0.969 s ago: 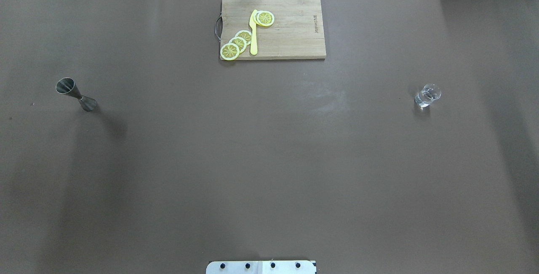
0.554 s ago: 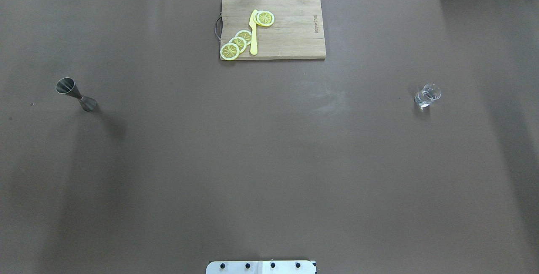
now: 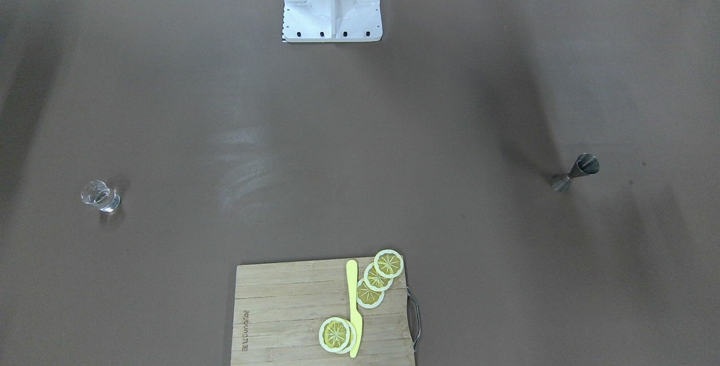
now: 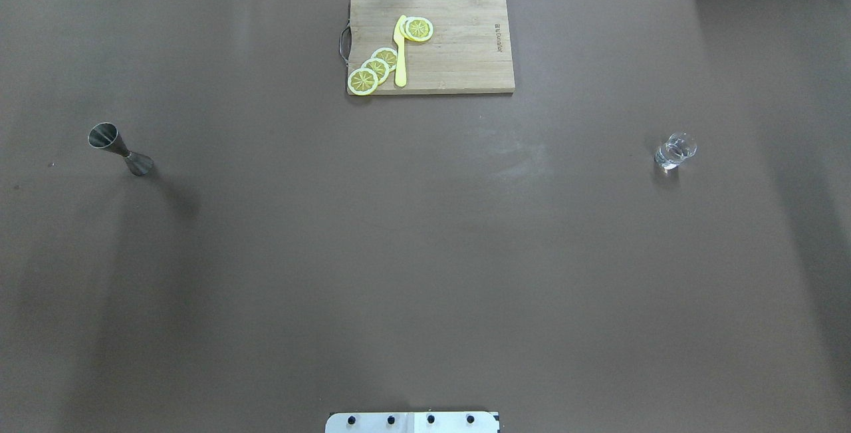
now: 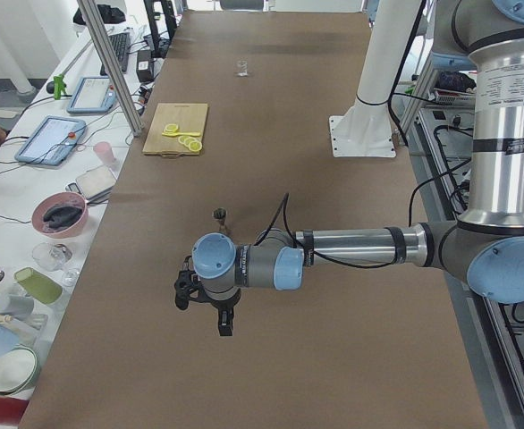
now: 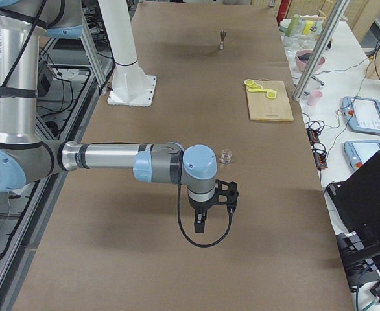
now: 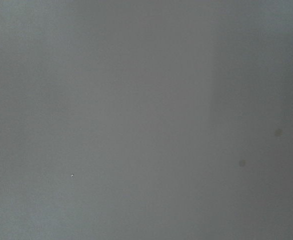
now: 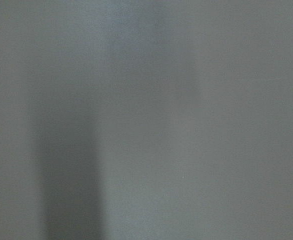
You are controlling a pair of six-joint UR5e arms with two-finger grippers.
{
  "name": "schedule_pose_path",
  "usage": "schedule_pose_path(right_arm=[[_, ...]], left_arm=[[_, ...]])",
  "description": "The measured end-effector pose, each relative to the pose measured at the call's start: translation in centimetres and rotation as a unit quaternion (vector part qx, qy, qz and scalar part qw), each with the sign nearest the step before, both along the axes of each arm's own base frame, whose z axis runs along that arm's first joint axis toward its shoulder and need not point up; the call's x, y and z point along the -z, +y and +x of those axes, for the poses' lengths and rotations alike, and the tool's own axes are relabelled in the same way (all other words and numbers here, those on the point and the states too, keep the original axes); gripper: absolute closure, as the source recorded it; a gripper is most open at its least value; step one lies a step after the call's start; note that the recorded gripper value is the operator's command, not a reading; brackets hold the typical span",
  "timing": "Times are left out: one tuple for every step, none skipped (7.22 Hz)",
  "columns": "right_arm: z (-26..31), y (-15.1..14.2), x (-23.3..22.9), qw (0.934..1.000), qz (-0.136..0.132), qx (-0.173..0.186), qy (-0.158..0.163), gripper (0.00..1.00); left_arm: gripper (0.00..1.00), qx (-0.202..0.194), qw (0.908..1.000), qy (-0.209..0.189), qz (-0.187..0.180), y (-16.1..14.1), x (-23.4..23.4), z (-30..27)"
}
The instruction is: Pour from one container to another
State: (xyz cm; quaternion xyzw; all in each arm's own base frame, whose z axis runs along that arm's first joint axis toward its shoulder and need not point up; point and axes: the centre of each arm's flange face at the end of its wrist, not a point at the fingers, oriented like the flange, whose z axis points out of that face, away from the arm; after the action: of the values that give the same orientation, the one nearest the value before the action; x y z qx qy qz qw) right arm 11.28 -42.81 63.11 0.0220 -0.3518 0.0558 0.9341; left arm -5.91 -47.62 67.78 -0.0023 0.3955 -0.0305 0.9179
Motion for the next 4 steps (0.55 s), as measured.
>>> schedule_pose_path(right_arm=[[0.03,-0.07,0.14,1.0000,0.002,0.000,0.000,0.00],[0.04,-0.13,0.30,1.0000,0.004,0.000,0.000,0.00],[0.05,-0.17,0.49,1.0000,0.006,0.000,0.000,0.00],[0.06,-0.20,0.66,1.0000,0.009,0.002,0.000,0.00]], left_arm=[[0.02,0.000,1.0000,0.000,0.001,-0.09,0.03,0.02],[0.02,-0.001,1.0000,-0.001,-0.001,-0.22,-0.20,0.04],[0.02,-0.001,1.0000,-0.001,-0.004,-0.49,-0.48,0.04],[0.02,0.000,1.0000,-0.001,-0.004,-0.79,-0.47,0.03]])
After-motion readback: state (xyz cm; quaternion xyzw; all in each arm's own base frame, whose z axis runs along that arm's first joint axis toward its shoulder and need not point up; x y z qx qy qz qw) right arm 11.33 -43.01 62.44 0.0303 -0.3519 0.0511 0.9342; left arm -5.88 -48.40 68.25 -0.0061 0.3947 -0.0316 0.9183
